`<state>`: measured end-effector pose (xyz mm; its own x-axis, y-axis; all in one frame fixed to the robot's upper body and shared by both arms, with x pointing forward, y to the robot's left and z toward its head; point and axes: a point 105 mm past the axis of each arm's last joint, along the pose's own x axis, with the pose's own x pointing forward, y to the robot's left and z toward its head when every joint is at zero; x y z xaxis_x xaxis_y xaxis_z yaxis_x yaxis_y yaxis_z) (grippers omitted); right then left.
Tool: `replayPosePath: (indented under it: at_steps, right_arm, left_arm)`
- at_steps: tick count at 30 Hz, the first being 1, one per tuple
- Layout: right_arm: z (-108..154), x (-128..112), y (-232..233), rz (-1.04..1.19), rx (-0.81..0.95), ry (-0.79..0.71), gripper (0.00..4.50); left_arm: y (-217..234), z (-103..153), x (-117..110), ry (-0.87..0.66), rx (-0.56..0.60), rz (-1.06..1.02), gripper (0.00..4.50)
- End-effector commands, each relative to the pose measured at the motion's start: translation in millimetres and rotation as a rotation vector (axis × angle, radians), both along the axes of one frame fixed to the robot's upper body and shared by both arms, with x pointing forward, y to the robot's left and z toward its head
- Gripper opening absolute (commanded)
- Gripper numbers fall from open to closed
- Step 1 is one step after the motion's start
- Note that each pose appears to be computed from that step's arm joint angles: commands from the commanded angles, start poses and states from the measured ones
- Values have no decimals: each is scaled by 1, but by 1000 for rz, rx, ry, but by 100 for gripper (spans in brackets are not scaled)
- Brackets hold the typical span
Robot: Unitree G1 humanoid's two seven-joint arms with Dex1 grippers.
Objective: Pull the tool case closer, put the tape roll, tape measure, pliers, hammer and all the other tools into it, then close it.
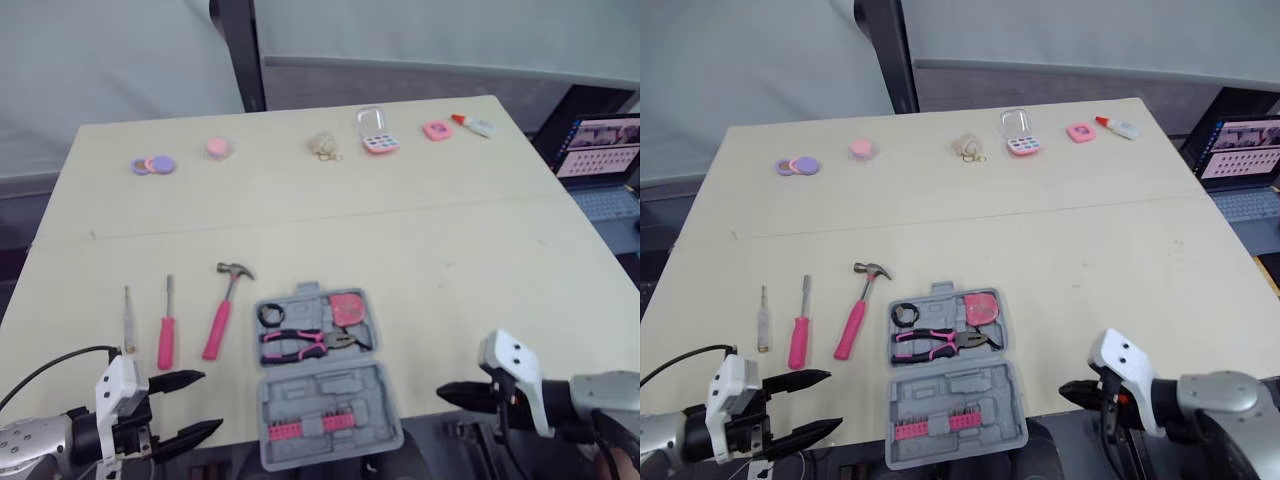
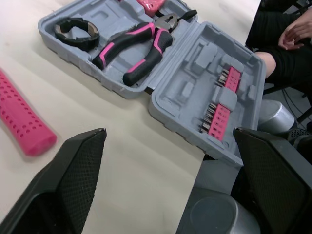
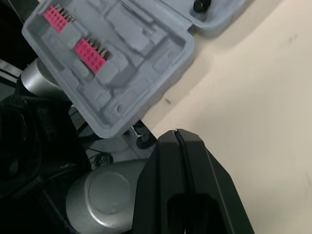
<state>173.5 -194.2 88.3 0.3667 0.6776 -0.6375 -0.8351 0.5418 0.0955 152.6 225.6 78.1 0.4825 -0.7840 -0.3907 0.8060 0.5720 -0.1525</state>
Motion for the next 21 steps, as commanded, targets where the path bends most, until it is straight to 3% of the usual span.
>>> replayPosePath:
  at_steps: [1,6,12,21]
  right_arm:
    - [1,-2,-3,-34,-3,-46,0]
    - [-1,-6,-5,-55,0,-55,0]
    - [4,7,-4,-53,-11,-114,0]
    - [-17,47,5,-27,-81,-192,0]
  left_arm:
    - [2,0,-2,-4,-4,-8,267]
    - [4,-3,0,-4,-3,-3,3]
    - [3,-7,15,-35,58,22,3]
    - [-31,-23,46,32,202,-47,3]
